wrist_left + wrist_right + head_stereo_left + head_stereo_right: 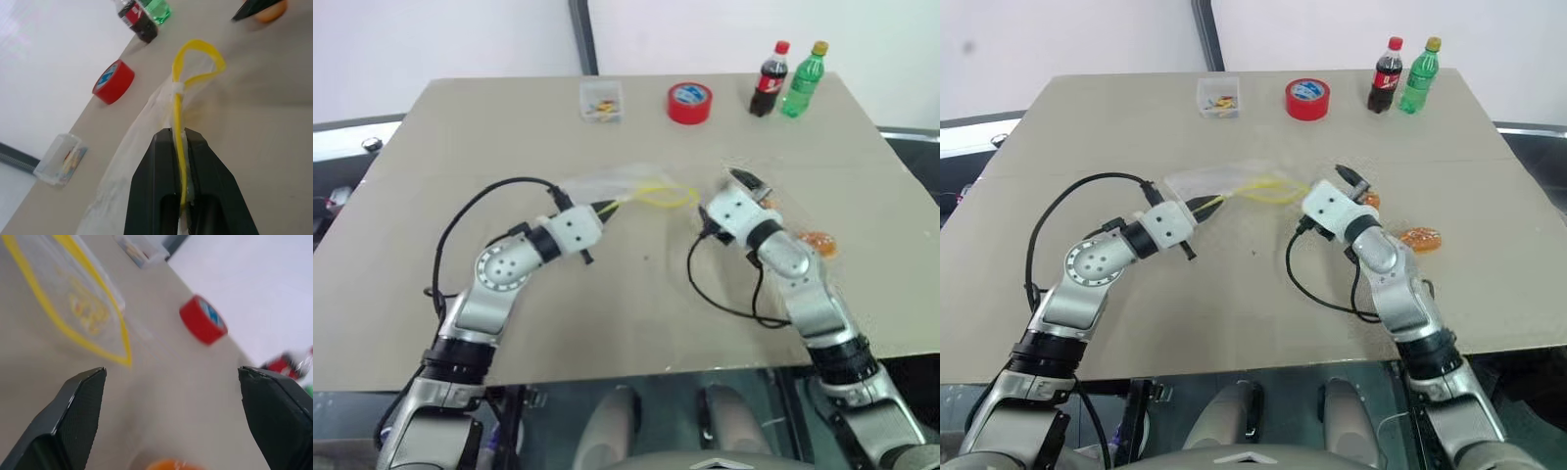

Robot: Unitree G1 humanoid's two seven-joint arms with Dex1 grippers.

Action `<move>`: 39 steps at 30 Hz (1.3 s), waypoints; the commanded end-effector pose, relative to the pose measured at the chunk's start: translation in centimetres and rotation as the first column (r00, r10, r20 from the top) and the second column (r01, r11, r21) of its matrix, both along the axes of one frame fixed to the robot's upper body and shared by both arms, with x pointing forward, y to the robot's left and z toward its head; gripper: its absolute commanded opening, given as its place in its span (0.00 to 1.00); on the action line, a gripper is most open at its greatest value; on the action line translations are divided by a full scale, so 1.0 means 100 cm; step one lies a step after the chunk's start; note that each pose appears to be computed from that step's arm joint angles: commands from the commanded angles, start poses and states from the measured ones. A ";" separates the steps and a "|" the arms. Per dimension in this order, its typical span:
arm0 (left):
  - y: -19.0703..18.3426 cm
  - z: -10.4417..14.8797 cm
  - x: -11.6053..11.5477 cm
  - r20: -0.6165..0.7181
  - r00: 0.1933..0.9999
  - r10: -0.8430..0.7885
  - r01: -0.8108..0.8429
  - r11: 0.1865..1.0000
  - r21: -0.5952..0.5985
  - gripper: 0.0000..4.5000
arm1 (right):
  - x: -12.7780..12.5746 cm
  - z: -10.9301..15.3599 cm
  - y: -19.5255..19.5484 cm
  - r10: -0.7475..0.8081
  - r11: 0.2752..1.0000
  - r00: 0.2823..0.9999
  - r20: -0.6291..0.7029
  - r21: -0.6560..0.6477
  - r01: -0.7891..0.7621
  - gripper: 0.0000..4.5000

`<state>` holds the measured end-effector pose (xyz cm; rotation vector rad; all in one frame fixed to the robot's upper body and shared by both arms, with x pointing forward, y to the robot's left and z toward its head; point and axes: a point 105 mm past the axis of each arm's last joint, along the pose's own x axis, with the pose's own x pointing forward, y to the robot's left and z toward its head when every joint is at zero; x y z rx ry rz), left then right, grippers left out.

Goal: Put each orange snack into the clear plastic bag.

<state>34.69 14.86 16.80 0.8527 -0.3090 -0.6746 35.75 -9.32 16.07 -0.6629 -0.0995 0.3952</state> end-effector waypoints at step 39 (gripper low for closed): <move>-0.012 0.009 -0.006 0.021 0.999 -0.046 0.047 0.997 -0.063 0.00 | -0.009 0.009 0.026 0.176 0.905 0.936 -0.306 0.424 -0.032 0.12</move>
